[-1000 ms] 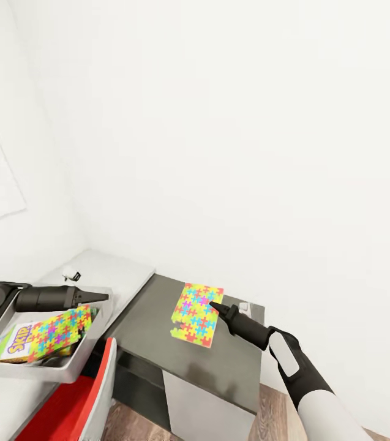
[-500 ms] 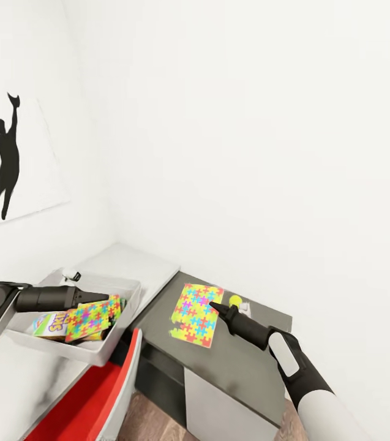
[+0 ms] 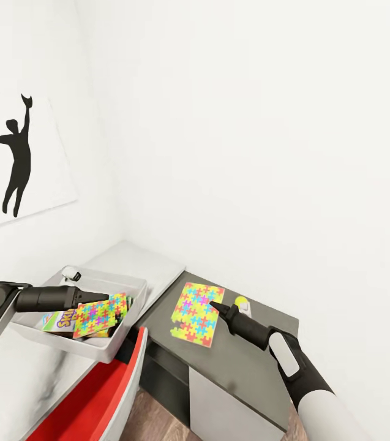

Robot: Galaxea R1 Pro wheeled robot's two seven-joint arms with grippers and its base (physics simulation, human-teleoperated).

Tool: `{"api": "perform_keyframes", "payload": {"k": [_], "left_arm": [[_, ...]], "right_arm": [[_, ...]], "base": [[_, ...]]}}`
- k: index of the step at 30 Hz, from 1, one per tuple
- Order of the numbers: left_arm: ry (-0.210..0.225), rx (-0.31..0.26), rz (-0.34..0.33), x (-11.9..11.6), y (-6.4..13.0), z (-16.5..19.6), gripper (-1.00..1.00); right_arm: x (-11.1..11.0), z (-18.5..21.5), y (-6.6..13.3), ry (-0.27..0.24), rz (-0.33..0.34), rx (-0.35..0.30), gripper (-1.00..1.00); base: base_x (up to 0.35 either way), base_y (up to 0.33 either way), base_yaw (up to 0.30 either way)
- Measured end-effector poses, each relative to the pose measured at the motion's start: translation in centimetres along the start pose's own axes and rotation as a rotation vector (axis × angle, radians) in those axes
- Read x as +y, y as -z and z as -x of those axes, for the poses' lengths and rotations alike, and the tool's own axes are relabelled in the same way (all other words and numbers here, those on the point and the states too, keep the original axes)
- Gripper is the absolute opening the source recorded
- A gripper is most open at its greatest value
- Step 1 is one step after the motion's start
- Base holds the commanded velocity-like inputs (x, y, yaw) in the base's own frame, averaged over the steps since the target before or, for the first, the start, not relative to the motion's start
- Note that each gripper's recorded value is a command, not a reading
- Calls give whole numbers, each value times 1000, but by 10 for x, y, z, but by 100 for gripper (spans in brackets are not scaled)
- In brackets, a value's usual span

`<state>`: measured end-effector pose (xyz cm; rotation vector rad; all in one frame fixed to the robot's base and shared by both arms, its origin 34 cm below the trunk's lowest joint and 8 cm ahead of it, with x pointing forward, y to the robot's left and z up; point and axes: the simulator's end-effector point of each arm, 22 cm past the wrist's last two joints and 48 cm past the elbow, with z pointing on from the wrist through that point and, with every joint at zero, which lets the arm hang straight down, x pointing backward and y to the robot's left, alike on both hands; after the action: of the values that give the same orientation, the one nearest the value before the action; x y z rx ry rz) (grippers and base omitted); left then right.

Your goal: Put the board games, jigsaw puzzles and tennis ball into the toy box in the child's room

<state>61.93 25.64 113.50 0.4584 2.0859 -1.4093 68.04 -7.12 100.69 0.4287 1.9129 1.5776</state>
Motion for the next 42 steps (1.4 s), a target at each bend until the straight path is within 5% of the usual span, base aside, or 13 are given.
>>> {"api": "perform_keyframes", "payload": {"k": [12, 26, 31, 42], "left_arm": [[-2, -1, 0, 0, 0, 0, 100], [-4, -2, 0, -1, 1, 1, 100], [-3, -1, 0, -1, 1, 1, 100], [-4, -1, 0, -1, 1, 1, 100]], "right_arm": [[0, 8, 1, 26, 2, -35, -100], [3, 9, 1, 30, 6, -37, -100], [20, 10, 3, 32, 85, -36, -100], [24, 9, 3, 35, 103, -35, -100]], "base": [[0, 0, 23], [0, 0, 265], [0, 0, 86], [0, 0, 2]]}}
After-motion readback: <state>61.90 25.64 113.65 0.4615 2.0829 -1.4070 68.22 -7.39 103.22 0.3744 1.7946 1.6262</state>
